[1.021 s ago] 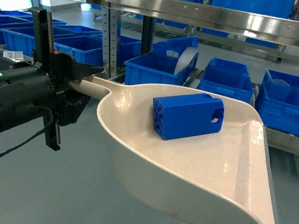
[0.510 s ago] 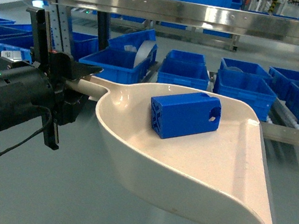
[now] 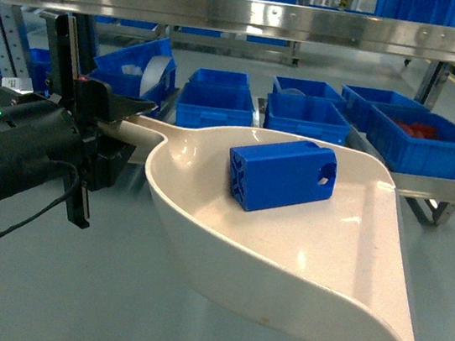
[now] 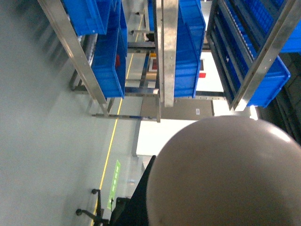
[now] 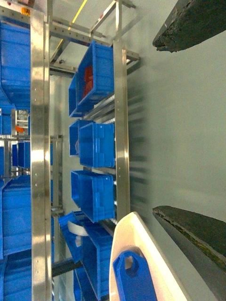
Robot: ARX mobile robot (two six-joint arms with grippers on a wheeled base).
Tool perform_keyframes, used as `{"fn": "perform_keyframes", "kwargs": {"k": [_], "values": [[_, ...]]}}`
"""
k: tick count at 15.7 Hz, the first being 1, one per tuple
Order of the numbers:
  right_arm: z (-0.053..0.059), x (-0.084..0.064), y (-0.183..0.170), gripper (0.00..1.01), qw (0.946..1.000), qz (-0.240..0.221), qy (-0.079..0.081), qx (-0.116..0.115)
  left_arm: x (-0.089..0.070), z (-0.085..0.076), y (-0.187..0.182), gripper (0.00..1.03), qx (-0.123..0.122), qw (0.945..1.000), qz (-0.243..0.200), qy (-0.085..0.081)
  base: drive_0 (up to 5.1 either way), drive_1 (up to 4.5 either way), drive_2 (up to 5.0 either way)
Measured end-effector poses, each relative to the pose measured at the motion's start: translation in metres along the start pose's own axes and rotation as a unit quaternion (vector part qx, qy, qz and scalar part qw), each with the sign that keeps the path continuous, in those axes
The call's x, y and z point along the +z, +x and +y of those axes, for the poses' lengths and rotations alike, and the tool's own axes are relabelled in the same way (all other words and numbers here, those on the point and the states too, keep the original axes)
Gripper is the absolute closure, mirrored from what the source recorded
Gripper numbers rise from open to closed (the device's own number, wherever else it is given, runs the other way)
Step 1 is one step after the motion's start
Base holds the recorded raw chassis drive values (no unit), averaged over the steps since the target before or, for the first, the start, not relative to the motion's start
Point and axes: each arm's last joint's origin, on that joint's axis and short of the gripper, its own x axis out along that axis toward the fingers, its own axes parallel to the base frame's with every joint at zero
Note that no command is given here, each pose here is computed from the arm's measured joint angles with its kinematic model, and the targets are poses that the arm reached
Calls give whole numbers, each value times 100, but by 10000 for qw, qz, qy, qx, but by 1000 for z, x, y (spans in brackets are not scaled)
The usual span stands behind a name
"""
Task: Place part in tray to right shelf
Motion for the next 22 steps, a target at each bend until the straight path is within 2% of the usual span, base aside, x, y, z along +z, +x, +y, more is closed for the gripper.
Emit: {"fn": "perform_keyframes", "kwargs": {"k": [2,7,22], "values": [[0,1,0,3,10000,-23,0,-9,-6,0,1,89,-3,9999,166,4,-159,-159,-159],[0,0,0,3,10000,-21,0,-9,1,0,0,89,0,10000,-27,-1,-95,-95,-95],[0,0,0,3,10000,-21,0,-8,-1,0,0,89,0,10000,32,1,0,0,0]]}}
